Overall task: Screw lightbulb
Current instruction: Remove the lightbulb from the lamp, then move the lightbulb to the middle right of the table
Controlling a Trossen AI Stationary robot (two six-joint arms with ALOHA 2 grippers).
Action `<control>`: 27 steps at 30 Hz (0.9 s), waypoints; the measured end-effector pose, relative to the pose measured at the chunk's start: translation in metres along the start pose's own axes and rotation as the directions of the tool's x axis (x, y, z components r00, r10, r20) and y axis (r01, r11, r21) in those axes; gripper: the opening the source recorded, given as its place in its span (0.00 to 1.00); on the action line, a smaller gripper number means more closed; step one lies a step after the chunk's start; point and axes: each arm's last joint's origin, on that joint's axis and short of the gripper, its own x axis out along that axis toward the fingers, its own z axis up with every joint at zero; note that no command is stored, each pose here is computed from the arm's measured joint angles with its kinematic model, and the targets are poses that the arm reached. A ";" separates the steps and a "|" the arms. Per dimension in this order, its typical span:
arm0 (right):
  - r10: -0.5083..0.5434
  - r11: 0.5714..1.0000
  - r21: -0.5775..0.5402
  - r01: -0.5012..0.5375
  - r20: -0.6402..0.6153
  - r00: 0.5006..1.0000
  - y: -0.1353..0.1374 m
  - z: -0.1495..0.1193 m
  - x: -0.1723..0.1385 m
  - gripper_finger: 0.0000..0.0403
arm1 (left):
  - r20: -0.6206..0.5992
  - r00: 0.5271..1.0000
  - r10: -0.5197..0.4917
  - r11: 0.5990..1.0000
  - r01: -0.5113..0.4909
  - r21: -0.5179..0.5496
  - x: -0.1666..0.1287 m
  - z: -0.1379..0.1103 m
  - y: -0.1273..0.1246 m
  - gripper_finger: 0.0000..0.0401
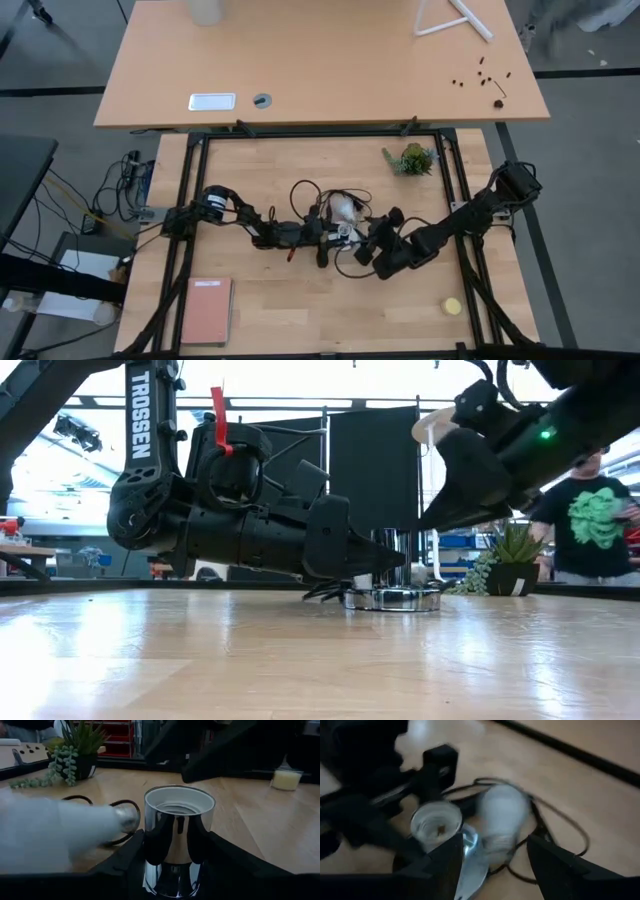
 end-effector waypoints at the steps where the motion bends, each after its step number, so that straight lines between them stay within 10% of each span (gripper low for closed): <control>1: 0.006 1.000 -0.001 -0.006 -0.006 1.000 0.000 -0.001 -0.001 0.57 | 0.000 1.000 0.000 1.000 0.000 0.004 0.000 0.000 0.000 0.46; 11: -0.043 0.991 0.121 0.047 -0.034 0.998 -0.012 0.009 0.006 0.57 | -0.008 1.000 0.002 1.000 -0.002 -0.012 0.000 -0.001 0.000 0.48; 16: -0.020 0.989 0.136 0.058 -0.263 0.965 -0.032 0.014 0.041 0.60 | -0.024 0.996 -0.091 0.996 0.091 0.001 -0.001 -0.003 -0.003 0.55; 27: 0.237 0.922 0.382 -0.057 -0.444 0.864 -0.045 0.043 0.069 0.65 | -0.074 0.980 -0.183 0.978 0.189 0.091 -0.001 -0.006 -0.006 0.61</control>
